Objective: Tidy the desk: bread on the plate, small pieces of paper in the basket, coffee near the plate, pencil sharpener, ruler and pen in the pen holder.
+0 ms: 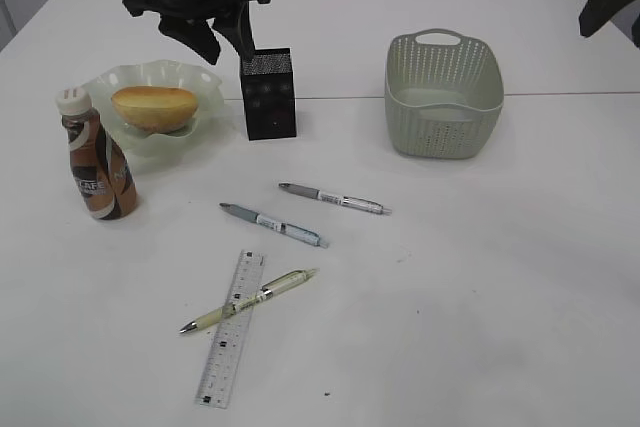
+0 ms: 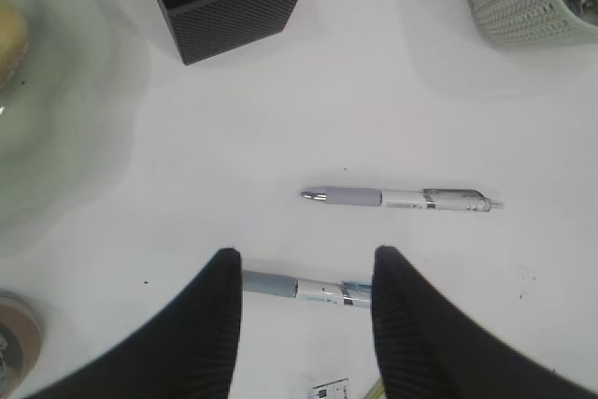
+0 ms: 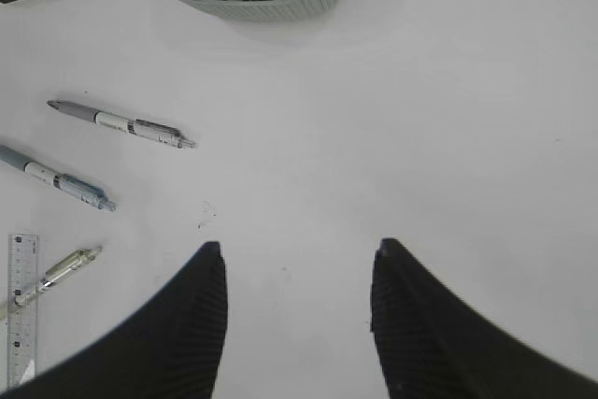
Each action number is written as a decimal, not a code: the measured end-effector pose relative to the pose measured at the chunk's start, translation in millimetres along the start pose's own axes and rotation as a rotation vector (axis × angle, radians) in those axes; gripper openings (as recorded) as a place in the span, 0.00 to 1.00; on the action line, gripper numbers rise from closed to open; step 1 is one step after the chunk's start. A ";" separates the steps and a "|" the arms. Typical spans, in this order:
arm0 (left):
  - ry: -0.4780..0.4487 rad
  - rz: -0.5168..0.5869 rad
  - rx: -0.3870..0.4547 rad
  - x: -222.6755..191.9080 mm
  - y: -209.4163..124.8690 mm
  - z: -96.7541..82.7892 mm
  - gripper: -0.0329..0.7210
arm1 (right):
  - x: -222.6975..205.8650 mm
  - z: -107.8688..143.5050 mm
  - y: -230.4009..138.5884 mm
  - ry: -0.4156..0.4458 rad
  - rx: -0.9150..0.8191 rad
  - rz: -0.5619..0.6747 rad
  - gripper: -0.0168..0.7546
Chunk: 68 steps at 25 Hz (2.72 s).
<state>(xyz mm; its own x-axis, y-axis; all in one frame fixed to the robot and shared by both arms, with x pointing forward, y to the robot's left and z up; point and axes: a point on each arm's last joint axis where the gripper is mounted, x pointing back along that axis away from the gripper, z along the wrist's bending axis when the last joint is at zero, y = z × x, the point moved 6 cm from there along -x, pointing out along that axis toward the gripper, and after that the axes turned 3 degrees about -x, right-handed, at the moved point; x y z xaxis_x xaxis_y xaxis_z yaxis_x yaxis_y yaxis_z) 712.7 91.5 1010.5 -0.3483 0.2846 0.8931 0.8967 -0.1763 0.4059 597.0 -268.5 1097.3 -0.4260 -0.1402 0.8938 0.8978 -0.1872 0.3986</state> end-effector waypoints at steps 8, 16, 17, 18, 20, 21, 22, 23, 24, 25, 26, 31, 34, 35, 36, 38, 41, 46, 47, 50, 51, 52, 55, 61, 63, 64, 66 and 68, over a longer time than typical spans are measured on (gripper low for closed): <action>0.000 0.000 0.005 27.6 -11.0 -2.0 0.50 | 0.0 0.3 -0.1 0.002 -0.001 0.000 0.50; 0.025 0.120 -0.009 52.6 -71.8 -4.5 0.50 | 0.0 0.3 -0.1 0.002 -0.001 0.000 0.50; 0.025 0.133 -0.024 52.7 -78.1 -9.6 0.50 | 0.0 0.3 -0.1 0.002 -0.001 0.000 0.50; 0.024 0.141 -0.037 53.3 -83.2 -16.0 0.50 | 0.0 0.3 -0.1 0.002 -0.001 0.000 0.50; 0.050 0.164 -0.051 48.7 -92.9 -23.7 0.50 | 0.0 0.3 -0.1 0.002 -0.001 0.000 0.50; 0.066 0.174 -0.057 45.7 -97.3 -27.5 0.50 | 0.0 0.3 -0.1 0.002 -0.001 0.000 0.50; 0.090 0.180 -0.061 43.3 -100.9 -30.1 0.50 | 0.0 0.3 -0.1 0.002 -0.001 0.000 0.50; 0.114 0.187 -0.059 40.8 -104.4 -30.8 0.50 | 0.0 0.3 -0.1 0.002 -0.001 0.000 0.50; 0.132 0.194 -0.061 38.0 -108.1 -32.3 0.50 | 0.0 0.3 -0.1 0.002 -0.001 0.000 0.50; 0.141 0.201 -0.059 35.4 -111.9 -34.5 0.50 | 0.0 0.3 -0.1 0.002 -0.001 0.000 0.50; 0.151 0.214 -0.055 32.5 -116.2 -34.6 0.50 | 0.0 0.3 -0.1 0.002 -0.001 0.000 0.50; 0.183 0.271 -0.015 13.9 -128.6 -30.4 0.50 | 0.0 0.3 -0.1 0.002 -0.001 0.000 0.50; 0.196 0.302 0.013 -2.6 -132.2 -28.5 0.50 | 0.0 0.8 -0.1 0.005 -0.002 0.001 0.50; 0.194 0.308 0.023 -8.3 -133.1 -28.8 0.50 | 0.0 1.5 -0.3 0.010 -0.003 0.002 0.50; 0.194 0.321 0.034 -15.2 -134.8 -28.8 0.50 | 0.0 2.2 -0.4 0.014 -0.005 0.003 0.50; 0.186 0.345 0.049 -28.6 -138.7 -30.7 0.50 | 0.1 3.1 -0.5 0.020 -0.007 0.004 0.50; 0.188 0.361 0.039 -47.2 -143.6 -35.1 0.50 | 0.1 3.5 -0.6 0.023 -0.008 0.004 0.50; 0.174 0.345 0.030 -71.5 -145.3 -41.3 0.52 | 0.1 3.8 -0.6 0.025 -0.008 0.004 0.50; 0.171 0.338 0.031 -74.1 -144.7 -41.5 0.54 | 0.1 3.8 -0.6 0.025 -0.008 0.004 0.50; 0.170 0.334 0.031 -78.7 -144.5 -41.3 0.62 | 0.1 4.0 -0.7 0.027 -0.009 0.005 0.50; 0.170 0.335 0.031 -79.8 -144.8 -41.2 0.64 | 0.1 4.0 -0.7 0.027 -0.009 0.005 0.50; 0.171 0.337 0.031 -80.7 -145.2 -41.0 0.65 | 0.1 4.1 -0.7 0.027 -0.009 0.005 0.50; 0.178 0.355 0.032 -88.3 -149.0 -39.2 0.66 | 0.1 5.0 -0.8 0.033 -0.011 0.006 0.50; 0.182 0.363 0.034 -98.5 -151.7 -37.7 0.67 | 0.1 5.3 -0.9 0.035 -0.012 0.006 0.50; 0.179 0.357 0.033 -101.4 -151.3 -37.7 0.67 | 0.2 5.5 -0.9 0.036 -0.012 0.006 0.50; 0.180 0.359 0.034 -102.3 -151.8 -37.5 0.67 | 0.2 5.5 -0.9 0.036 -0.012 0.006 0.50; 0.183 0.367 0.034 -105.7 -153.5 -36.7 0.67 | 0.2 5.5 -0.9 0.036 -0.012 0.006 0.50; 0.185 0.371 0.034 -108.2 -154.7 -36.2 0.67 | 0.2 5.5 -0.7 0.037 -0.012 0.005 0.50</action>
<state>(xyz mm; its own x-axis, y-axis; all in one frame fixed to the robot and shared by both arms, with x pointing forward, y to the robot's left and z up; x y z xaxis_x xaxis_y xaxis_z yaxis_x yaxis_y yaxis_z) 601.8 53.9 858.1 -0.0401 0.0330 0.9987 0.9781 -0.2032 0.0460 596.9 -263.0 1098.3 -0.4255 -0.1766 0.8875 0.8986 -0.1983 0.3914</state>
